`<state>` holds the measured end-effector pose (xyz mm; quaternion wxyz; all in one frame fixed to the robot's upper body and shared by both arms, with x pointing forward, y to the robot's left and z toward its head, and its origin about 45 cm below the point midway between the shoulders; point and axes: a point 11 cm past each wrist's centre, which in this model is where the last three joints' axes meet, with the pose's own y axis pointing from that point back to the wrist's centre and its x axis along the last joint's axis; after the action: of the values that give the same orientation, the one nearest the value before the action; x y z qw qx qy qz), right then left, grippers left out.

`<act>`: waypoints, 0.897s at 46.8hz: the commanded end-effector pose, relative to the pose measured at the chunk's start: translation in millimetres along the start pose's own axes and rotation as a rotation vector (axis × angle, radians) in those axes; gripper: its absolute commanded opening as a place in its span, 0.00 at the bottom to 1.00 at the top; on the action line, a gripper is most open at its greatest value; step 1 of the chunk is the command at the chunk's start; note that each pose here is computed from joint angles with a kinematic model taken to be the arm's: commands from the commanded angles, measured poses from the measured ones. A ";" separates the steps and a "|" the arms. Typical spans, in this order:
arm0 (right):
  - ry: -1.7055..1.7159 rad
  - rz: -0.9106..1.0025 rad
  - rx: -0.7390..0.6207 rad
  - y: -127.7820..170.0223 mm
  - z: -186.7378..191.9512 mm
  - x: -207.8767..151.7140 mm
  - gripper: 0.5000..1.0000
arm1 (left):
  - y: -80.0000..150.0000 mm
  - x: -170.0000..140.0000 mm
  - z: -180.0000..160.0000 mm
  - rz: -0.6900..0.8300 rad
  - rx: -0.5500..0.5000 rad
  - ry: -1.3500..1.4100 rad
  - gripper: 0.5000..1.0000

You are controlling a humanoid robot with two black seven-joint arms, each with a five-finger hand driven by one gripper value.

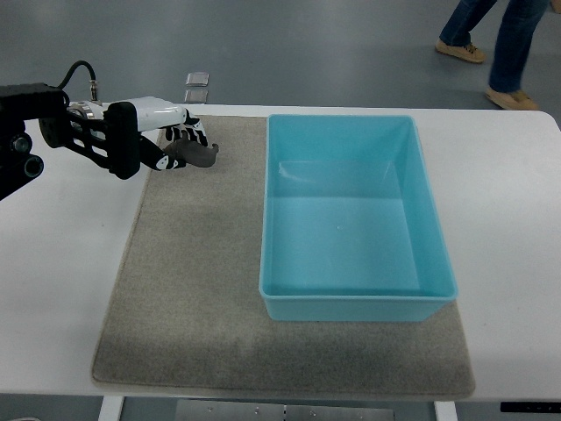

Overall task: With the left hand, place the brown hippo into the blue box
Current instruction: 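Carry the hippo with the left hand over the blue box and lower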

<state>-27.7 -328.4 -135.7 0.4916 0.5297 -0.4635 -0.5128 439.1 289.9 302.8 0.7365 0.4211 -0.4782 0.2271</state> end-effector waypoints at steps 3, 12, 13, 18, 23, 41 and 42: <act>0.000 0.000 0.000 0.0 0.1 0.0 0.87 | 6.8 28.8 2.1 0.048 -0.002 -0.024 0.00; 0.000 0.000 0.000 0.0 0.1 0.0 0.87 | 7.8 62.3 19.3 0.098 -0.038 -0.072 0.00; 0.000 0.000 0.000 0.0 0.1 0.0 0.87 | 7.4 64.7 22.6 0.102 -0.046 -0.076 0.00; 0.000 0.000 0.000 0.0 0.1 0.0 0.87 | 4.5 74.9 41.5 0.115 -0.091 -0.104 0.00; 0.000 0.000 0.000 0.0 0.1 0.0 0.87 | -3.5 79.8 64.1 0.103 -0.148 -0.119 0.00; 0.000 0.000 0.000 0.0 0.1 0.0 0.87 | -56.2 53.1 140.7 0.035 -0.327 -0.109 0.00; 0.000 0.000 0.000 0.0 0.1 0.0 0.87 | -58.6 50.5 144.3 0.030 -0.335 -0.109 0.00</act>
<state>-27.8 -328.4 -135.7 0.4917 0.5296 -0.4634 -0.5129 433.9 147.0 359.5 0.7602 0.3026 -0.5566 0.1441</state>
